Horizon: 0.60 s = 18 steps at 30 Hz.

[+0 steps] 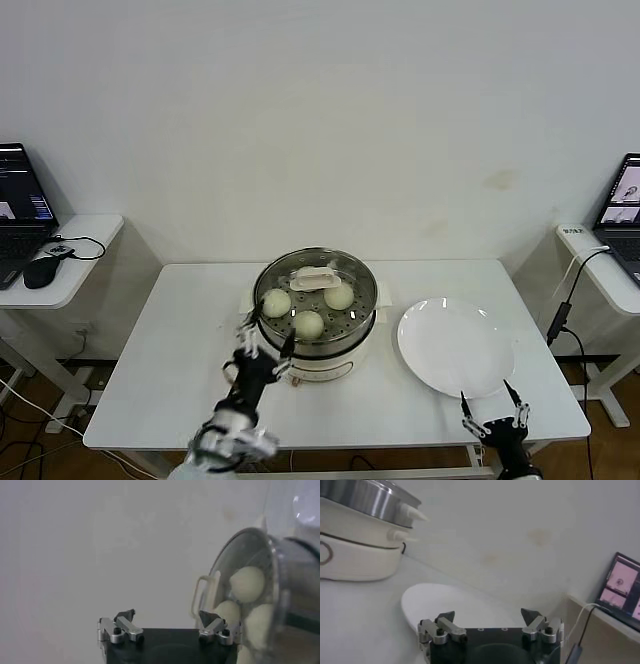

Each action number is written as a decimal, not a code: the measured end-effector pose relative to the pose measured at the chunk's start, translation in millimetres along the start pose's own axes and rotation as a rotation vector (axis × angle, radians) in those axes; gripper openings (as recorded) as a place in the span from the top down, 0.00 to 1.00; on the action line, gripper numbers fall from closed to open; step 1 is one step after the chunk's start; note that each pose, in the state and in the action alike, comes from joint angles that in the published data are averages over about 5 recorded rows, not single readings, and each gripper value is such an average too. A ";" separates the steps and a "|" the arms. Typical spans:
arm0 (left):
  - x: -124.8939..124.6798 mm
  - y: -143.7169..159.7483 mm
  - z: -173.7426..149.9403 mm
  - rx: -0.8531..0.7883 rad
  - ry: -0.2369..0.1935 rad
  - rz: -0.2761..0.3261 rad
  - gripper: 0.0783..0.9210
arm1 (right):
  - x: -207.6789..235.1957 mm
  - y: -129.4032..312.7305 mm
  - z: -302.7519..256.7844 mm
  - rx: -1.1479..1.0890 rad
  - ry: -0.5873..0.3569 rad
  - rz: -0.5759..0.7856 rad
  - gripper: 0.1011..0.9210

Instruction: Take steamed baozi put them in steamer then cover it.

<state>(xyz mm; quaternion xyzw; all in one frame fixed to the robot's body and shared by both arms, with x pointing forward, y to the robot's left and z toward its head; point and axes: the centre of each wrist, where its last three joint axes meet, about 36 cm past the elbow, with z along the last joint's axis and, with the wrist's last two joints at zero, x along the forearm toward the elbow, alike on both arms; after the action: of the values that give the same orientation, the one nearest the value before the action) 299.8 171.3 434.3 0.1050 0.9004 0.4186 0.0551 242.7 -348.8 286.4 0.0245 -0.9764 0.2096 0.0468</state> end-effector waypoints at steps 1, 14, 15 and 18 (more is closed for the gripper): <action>7.1 0.5 4.4 0.063 0.004 -0.004 0.12 | 0.5 -0.2 -0.7 -0.004 -0.001 -0.009 0.12; 83.2 -8.7 47.5 0.605 0.119 -0.162 0.12 | 9.1 -5.6 -16.3 -0.084 0.023 -0.115 0.12; 87.9 -10.3 50.2 0.625 0.127 -0.170 0.12 | 9.5 -5.3 -17.3 -0.091 0.026 -0.119 0.12; 101.1 -14.2 56.5 0.679 0.148 -0.183 0.12 | 10.5 -2.6 -20.9 -0.118 0.035 -0.134 0.12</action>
<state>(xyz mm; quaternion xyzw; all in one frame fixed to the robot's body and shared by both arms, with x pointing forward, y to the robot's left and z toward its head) 210.1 228.1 385.9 0.0058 0.9954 0.0954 -0.0109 234.2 -342.9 307.5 0.0833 -0.9822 0.1486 0.0793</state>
